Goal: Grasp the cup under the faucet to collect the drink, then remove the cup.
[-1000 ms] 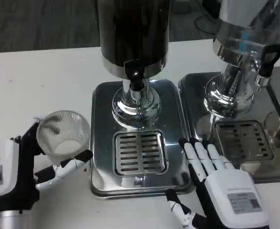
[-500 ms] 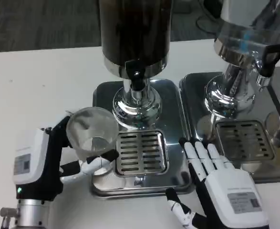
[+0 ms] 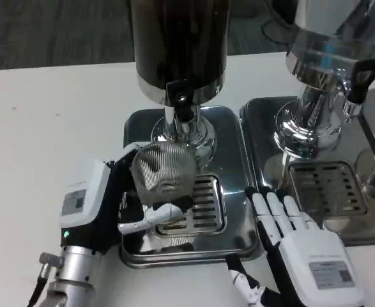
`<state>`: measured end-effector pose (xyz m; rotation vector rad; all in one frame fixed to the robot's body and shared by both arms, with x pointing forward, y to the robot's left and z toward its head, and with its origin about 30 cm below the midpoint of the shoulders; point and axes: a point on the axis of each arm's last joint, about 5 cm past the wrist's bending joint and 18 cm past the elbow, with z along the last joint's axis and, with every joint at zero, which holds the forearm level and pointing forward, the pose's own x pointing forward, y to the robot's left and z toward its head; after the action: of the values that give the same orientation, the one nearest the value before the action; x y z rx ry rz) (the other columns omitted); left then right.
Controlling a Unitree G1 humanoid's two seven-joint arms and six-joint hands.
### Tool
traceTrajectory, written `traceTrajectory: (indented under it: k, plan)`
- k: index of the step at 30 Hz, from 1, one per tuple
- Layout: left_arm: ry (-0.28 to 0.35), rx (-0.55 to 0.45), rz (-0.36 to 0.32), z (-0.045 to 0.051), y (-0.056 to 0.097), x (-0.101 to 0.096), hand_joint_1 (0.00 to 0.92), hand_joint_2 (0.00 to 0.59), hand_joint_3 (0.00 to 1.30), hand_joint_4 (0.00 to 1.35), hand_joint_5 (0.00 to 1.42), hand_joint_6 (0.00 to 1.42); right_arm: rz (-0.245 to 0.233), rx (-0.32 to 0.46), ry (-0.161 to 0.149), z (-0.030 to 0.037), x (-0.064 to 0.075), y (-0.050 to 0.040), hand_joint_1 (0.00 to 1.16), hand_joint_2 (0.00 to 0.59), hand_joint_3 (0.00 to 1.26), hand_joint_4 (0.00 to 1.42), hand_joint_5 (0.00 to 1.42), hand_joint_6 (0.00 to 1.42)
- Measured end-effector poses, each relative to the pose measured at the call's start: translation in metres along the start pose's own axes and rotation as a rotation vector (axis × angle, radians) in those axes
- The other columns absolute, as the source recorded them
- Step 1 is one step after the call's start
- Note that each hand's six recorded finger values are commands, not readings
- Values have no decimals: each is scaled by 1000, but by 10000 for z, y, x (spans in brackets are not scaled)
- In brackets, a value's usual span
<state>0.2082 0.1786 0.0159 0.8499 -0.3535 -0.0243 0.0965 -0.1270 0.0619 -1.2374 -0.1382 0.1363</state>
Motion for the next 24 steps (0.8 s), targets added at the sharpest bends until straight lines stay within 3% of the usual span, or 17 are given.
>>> traceTrajectory:
  k: [7, 11, 16, 24]
  plan:
    - [-24, 2, -45, 45, -51, 50, 237, 94, 368, 506, 739, 779, -11, 2, -5, 9, 8, -19, 194, 382, 0, 0, 0, 130]
    - [-26, 9, -61, 69, -84, 71, 164, 78, 243, 332, 566, 602, -17, 3, -6, 10, 12, -31, 187, 378, 0, 0, 0, 131]
    - [-16, 22, -81, 60, -80, 84, 67, 45, 104, 162, 417, 373, -21, 7, -3, 8, 14, -38, 99, 340, 0, 0, 0, 131]
    - [-20, 50, -78, 38, -45, 69, 0, 0, 90, 153, 406, 345, -21, 6, -3, 5, 15, -39, 62, 349, 0, 0, 0, 127]
